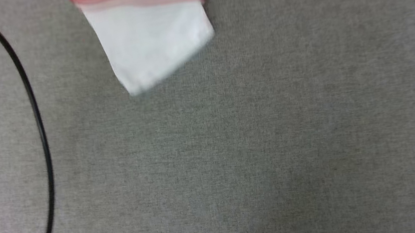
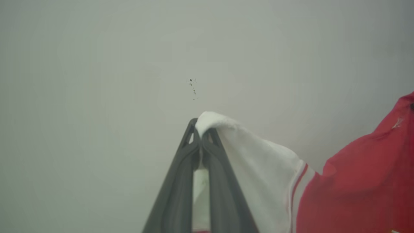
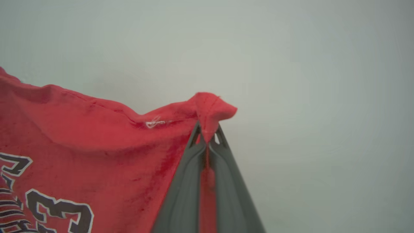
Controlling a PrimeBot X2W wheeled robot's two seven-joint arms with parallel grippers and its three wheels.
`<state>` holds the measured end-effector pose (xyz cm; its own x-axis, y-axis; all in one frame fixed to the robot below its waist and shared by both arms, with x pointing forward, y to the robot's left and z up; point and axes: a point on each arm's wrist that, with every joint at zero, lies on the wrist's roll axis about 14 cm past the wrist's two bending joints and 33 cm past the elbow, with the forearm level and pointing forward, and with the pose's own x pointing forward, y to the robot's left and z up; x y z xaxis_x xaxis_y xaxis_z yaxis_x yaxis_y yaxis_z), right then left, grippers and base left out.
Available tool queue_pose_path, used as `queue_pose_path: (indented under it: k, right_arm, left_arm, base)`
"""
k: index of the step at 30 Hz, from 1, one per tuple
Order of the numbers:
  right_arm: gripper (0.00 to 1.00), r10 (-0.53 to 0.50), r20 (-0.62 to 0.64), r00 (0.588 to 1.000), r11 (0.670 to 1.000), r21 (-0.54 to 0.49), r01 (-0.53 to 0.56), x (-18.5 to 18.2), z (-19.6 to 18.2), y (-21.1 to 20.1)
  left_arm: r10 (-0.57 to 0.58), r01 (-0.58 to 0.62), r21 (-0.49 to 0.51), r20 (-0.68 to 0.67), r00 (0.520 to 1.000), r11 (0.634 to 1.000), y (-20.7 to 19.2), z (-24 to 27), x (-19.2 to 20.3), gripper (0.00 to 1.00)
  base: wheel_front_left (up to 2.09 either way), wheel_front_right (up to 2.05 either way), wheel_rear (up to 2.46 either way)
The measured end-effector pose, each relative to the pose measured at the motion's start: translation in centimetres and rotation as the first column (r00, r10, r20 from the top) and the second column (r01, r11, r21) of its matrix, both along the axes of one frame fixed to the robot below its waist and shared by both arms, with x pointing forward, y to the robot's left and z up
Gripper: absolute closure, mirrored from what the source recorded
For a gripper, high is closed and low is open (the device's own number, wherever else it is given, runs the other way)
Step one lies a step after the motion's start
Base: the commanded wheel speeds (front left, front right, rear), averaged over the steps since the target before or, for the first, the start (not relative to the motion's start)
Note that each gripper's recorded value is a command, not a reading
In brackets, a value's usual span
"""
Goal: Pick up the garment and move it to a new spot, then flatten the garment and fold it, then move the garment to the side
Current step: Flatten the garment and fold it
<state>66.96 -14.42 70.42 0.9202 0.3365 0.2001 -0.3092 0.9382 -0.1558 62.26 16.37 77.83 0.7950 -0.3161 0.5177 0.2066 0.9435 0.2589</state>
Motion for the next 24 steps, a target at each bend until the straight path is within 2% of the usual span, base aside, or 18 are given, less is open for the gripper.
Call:
queue_pose_path:
  k: [4, 10, 14, 17, 18, 24]
  right_arm:
    - [1.0, -0.019, 0.043, 0.999, 1.0, -0.012, 0.019, 2.1, 1.2, 0.1]
    - [1.0, -0.071, 0.141, 0.987, 0.997, -0.013, 0.073, 3.4, 5.7, -1.1]
    - [1.0, -0.09, 0.157, 0.984, 0.995, -0.024, 0.095, 4.3, 6.4, -1.5]
    - [1.0, -0.096, 0.122, 0.988, 0.994, -0.033, 0.101, 5.4, 4.7, -1.5]
    - [1.0, -0.091, 0.074, 0.993, 0.995, -0.025, 0.094, 6.5, 2.2, -1.4]
    - [1.0, -0.068, -0.042, 0.997, 0.997, -0.037, 0.067, 8.0, -4.4, -0.6]
  left_arm:
    - [0.023, -0.024, 0.028, 0.043, 0.999, 0.999, 0.0, 2.0, 2.0, 1.0]
    - [0.039, -0.044, 0.042, 0.119, 0.992, 0.998, -0.3, 5.7, 3.1, 1.0]
    - [0.044, -0.05, 0.042, 0.129, 0.991, 0.998, -0.4, 6.4, 3.8, 1.0]
    - [0.045, -0.051, 0.043, 0.114, 0.992, 0.998, -0.4, 5.6, 4.7, 1.0]
    - [0.045, -0.048, 0.043, 0.063, 0.997, 0.998, -0.3, 3.2, 5.9, 1.0]
    - [0.048, -0.045, 0.036, -0.074, 0.996, 0.998, 0.6, -4.2, 8.1, 1.0]
  base:
    - [0.0, 0.0, 0.0]
    - [0.0, 0.0, 0.0]
    - [0.0, 0.0, 0.0]
    - [0.0, 0.0, 0.0]
    - [0.0, 0.0, 0.0]
    - [0.0, 0.0, 0.0]
